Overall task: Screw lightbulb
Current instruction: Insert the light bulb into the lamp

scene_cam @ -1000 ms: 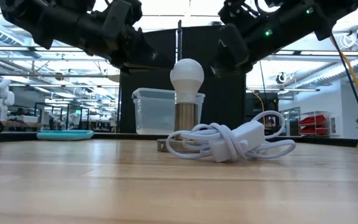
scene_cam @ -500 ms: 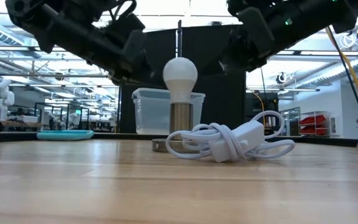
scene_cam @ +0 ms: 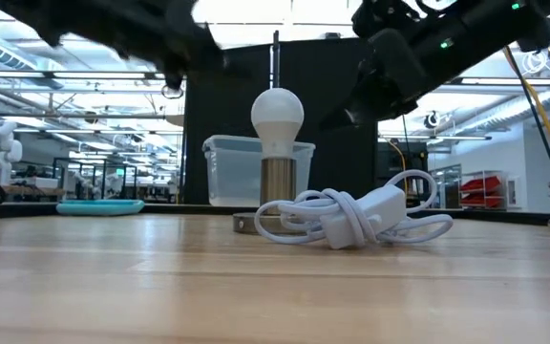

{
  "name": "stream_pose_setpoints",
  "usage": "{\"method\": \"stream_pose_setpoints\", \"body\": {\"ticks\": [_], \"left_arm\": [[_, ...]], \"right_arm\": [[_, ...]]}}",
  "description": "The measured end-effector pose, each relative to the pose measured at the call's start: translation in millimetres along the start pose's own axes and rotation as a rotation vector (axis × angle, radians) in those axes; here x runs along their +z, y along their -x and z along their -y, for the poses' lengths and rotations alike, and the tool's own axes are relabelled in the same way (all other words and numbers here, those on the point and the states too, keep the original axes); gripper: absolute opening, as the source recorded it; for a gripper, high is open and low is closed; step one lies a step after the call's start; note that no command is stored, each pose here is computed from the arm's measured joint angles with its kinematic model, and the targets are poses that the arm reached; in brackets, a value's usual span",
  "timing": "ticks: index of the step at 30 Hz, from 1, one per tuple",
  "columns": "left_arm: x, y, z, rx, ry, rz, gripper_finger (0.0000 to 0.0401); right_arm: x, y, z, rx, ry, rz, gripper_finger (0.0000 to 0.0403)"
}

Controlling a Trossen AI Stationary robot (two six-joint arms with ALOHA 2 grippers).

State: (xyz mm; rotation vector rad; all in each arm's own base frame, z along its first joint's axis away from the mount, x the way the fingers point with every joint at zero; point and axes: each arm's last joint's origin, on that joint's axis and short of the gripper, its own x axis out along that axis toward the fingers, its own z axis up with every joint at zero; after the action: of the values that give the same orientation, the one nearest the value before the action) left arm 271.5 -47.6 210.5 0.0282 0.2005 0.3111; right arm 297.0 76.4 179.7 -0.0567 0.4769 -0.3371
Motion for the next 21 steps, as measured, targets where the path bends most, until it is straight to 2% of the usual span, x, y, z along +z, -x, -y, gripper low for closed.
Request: {"method": "stream_pose_setpoints", "body": {"ticks": [5,7,11,14,21], "left_arm": [[-3,5,15,-0.189,-0.027,-0.016,0.0],[-10,1,18,-0.218,-0.02,-0.044,0.0],[-22,-8,18,-0.217,-0.023,-0.085,0.0],[-25,-15,15,-0.233,-0.008,-0.086,0.0],[-29,-22,4,-0.197,0.021,-0.114,0.0]], "right_arm": [[5,-10,18,-0.098,0.001,0.022,0.0],[9,-14,25,-0.117,0.005,0.037,0.0],[16,-19,32,-0.076,0.006,0.084,0.0],[19,-20,33,-0.045,0.011,0.106,0.0],[19,-19,30,0.015,0.02,0.108,0.0]]}}
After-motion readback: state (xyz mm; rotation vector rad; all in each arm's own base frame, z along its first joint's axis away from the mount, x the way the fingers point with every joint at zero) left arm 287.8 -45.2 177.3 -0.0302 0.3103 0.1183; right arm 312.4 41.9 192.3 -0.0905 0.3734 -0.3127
